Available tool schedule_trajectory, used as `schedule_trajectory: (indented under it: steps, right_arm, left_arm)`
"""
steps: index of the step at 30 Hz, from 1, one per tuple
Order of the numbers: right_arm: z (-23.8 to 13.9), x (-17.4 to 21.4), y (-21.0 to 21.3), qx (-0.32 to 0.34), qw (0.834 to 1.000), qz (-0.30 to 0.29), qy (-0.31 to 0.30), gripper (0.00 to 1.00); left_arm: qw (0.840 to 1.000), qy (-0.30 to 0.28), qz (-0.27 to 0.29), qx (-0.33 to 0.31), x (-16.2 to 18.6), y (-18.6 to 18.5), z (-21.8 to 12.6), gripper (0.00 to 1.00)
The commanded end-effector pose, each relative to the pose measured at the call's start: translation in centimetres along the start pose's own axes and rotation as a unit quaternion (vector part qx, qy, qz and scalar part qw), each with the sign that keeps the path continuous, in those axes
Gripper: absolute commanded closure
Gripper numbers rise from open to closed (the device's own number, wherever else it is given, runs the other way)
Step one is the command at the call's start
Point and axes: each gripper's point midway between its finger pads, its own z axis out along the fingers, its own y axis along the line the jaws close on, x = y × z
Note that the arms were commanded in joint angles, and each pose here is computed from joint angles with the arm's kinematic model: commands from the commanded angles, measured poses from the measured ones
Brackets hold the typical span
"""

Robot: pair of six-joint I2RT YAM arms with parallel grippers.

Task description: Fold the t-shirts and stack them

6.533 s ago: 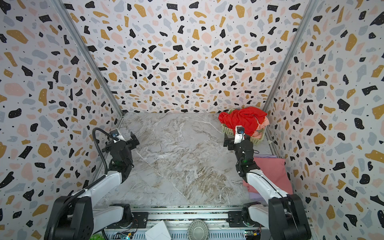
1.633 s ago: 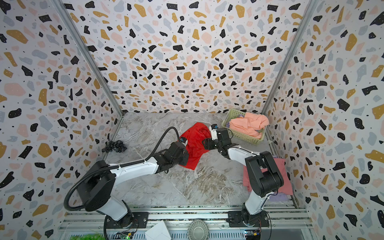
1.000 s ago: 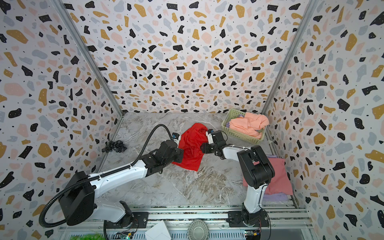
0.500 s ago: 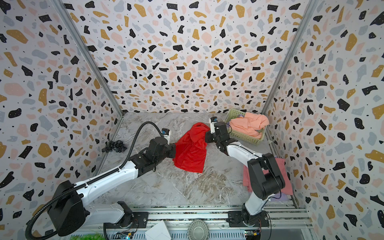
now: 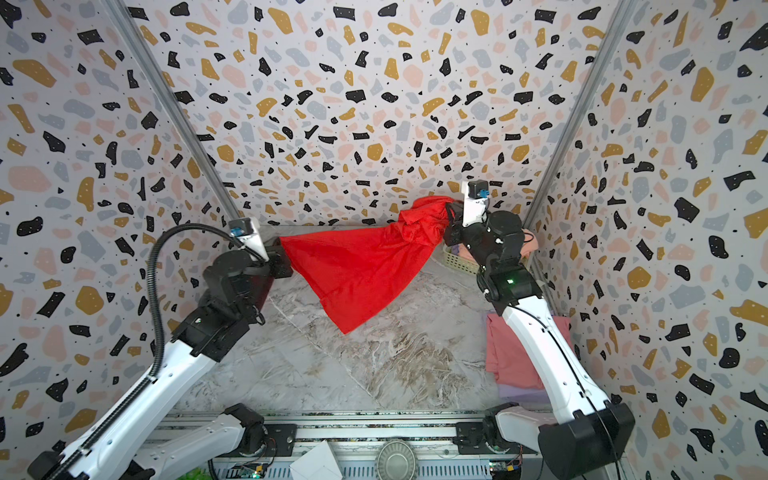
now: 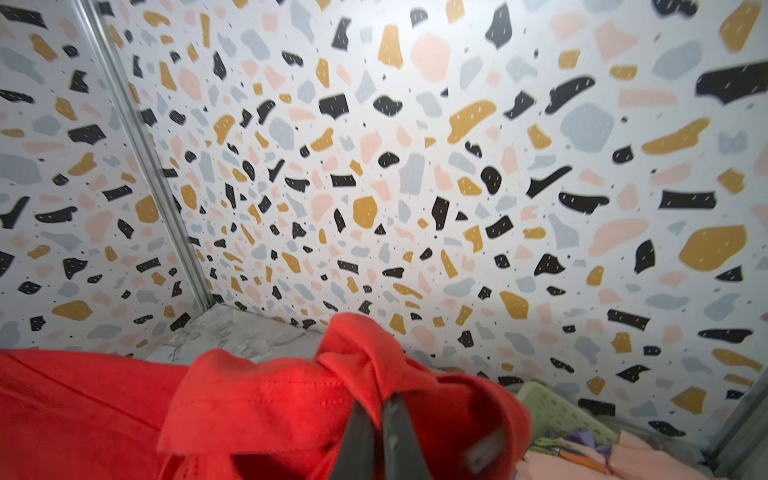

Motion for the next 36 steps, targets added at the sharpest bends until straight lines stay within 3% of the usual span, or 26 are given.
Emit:
schedule_trajectory:
  steps: [1, 3, 4, 8, 13, 18, 21, 27, 36]
  right_arm:
    - [-3.5, -0.9, -1.8, 0.066, 0.998, -0.003, -0.012, 0.7]
    - [-4.4, 2.6, -3.9, 0.122, 0.992, 0.028, 0.026, 0.39]
    - [-4.7, 4.5, -4.9, 0.145, 0.987, 0.041, 0.051, 0.32]
    - [-4.6, 7.5, -6.1, 0.156, 0.982, 0.058, 0.093, 0.32]
    - [-2.4, 11.7, -4.3, 0.088, 0.984, 0.081, 0.129, 0.32]
    - [-0.8, 17.8, -2.3, 0.031, 0.972, 0.127, 0.198, 0.3]
    - [-0.9, 21.8, -1.1, 0.01, 0.961, 0.157, 0.228, 0.28]
    - [-3.4, 32.3, 3.5, -0.025, 0.919, 0.173, 0.353, 0.3]
    - [-5.5, 38.7, 4.4, -0.025, 0.893, 0.182, 0.41, 0.28]
  left_arm:
    - [0.997, -0.066, 0.005, -0.042, -4.6, 2.2, -2.2, 1.0]
    - [0.996, -0.071, 0.003, -0.046, -5.1, 2.5, -2.7, 1.0]
    - [0.997, -0.068, 0.004, -0.043, -4.8, 2.3, -2.6, 1.0]
    - [0.999, -0.038, 0.014, -0.015, -2.7, 1.0, -1.3, 1.0]
    - [0.999, 0.025, 0.028, 0.003, 2.5, 0.0, 0.9, 1.0]
    - [0.997, 0.07, 0.032, -0.011, 6.8, 0.6, 1.8, 1.0]
    - [0.997, 0.075, 0.028, -0.018, 7.6, 1.0, 1.9, 1.0]
    - [0.996, 0.077, 0.026, -0.021, 7.9, 1.1, 1.9, 1.0]
    - [0.996, 0.082, 0.016, -0.009, 8.6, 0.7, 2.0, 1.0]
